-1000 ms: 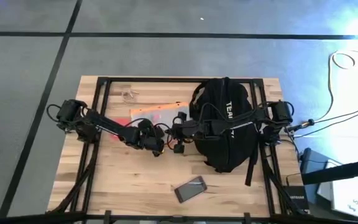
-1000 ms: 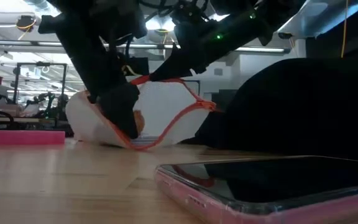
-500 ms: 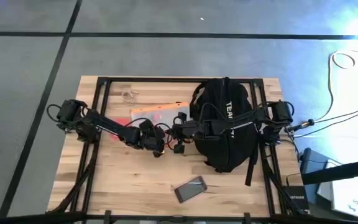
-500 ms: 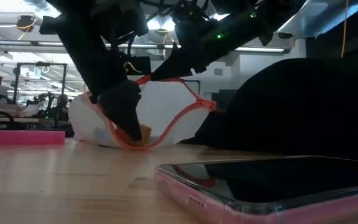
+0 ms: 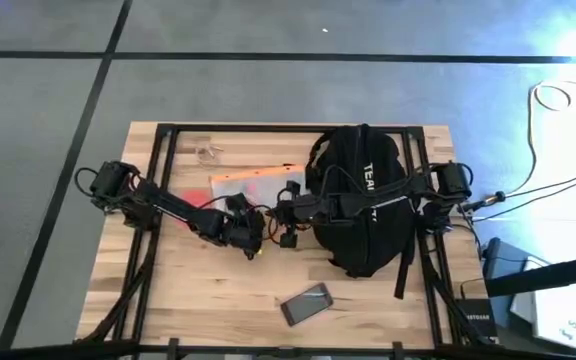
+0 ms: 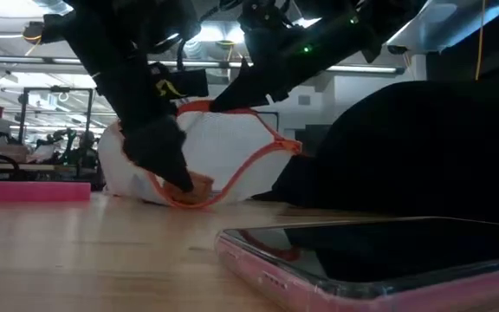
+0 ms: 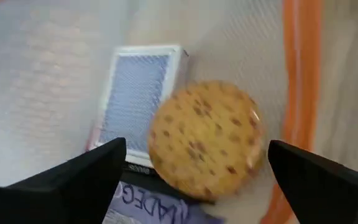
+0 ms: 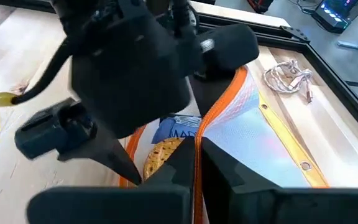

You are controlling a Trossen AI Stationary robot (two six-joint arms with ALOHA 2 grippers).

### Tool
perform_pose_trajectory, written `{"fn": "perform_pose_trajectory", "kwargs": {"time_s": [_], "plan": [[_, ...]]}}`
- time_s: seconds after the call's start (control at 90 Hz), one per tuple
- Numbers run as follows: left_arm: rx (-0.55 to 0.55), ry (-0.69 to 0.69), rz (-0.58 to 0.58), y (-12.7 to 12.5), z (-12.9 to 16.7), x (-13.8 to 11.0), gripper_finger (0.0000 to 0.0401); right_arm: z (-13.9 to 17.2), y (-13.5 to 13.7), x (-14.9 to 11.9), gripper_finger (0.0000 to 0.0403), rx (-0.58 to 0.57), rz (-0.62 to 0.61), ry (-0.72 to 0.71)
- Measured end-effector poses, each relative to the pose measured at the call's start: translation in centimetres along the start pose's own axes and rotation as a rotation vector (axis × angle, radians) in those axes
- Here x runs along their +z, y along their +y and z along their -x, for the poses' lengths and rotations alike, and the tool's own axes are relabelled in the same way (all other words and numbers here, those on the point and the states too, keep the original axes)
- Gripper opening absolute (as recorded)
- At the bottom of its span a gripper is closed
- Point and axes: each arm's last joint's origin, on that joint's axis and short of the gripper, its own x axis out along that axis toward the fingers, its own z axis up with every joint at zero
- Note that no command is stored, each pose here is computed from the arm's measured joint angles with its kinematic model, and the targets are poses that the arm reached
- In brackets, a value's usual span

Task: Unpack backpack
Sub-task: Put the yellow scented candle into the transparent white zip bag

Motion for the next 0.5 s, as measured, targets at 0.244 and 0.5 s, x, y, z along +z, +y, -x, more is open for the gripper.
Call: {"fn": "perform_pose_trajectory", "kwargs": {"time_s": [0.244,0.5], "plan": [[-0.122,0.046,-0.084,-0.66,0.85,-0.29,0.0378,0.02,-0.02,0.03,0.0,0.0,0.0,-0.001],[-0.115,0.089,-0.068,-0.25,0.8,-0.57,0.0349,0.02,-0.05,0.04,0.0,-0.001,-0.001,-0.002]]}}
